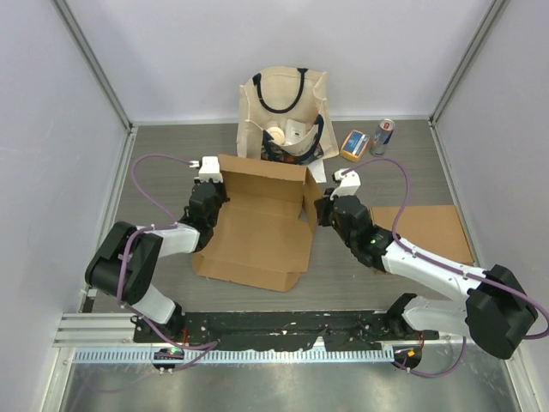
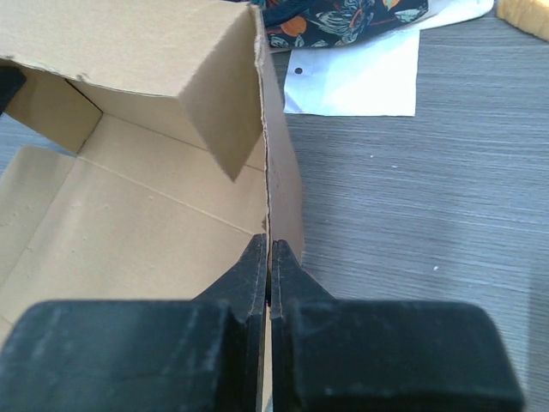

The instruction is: Fold the paper box

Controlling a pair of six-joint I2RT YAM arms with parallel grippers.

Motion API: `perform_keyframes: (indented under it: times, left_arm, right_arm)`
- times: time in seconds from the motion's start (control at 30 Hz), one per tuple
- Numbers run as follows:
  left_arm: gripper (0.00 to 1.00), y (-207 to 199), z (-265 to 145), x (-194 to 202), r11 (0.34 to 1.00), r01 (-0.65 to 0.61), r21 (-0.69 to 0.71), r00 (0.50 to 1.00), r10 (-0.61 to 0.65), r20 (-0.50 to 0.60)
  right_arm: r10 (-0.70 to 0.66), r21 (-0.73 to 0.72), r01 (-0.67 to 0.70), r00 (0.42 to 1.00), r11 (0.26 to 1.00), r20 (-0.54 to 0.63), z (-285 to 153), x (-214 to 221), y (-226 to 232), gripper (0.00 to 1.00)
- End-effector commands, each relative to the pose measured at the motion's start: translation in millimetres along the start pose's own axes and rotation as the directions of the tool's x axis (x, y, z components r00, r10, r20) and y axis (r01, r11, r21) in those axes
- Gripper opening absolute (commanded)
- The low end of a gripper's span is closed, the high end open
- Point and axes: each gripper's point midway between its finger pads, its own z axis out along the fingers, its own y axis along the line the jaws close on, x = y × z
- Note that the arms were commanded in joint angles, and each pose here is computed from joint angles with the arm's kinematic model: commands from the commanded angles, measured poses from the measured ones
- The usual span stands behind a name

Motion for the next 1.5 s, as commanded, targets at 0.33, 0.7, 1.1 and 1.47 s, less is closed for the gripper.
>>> perform_keyframes:
  times: [0.33, 0.7, 1.1, 1.47]
  left_arm:
    - [0.00, -33, -56, 2, 0.987, 0.161, 0.030, 0.984, -0.162, 0.072]
    - [0.00, -21, -68, 10, 0.986, 0.166, 0.007, 0.985, -0.166, 0.052]
    - [0.00, -17, -69, 12, 0.990, 0.141, -0.015, 0.989, -0.141, 0.044]
    - [0.00, -19, -67, 23, 0.991, 0.136, -0.017, 0.991, -0.136, 0.002]
  right_arm:
    - [0.229, 0.262, -0.206, 0.972, 0.943, -0.061, -7, 19, 13, 0.02]
    - [-0.112, -0.245, 0.093, 0.991, 0.965, -0.068, -60, -45, 70, 0.82]
    - [-0.186, 0.312, 0.248, 0.959, 0.917, -0.216, -30, -62, -131, 0.83]
    - [-0.328, -0.214, 0.315, 0.944, 0.925, -0.031, -5, -20, -15, 0.76]
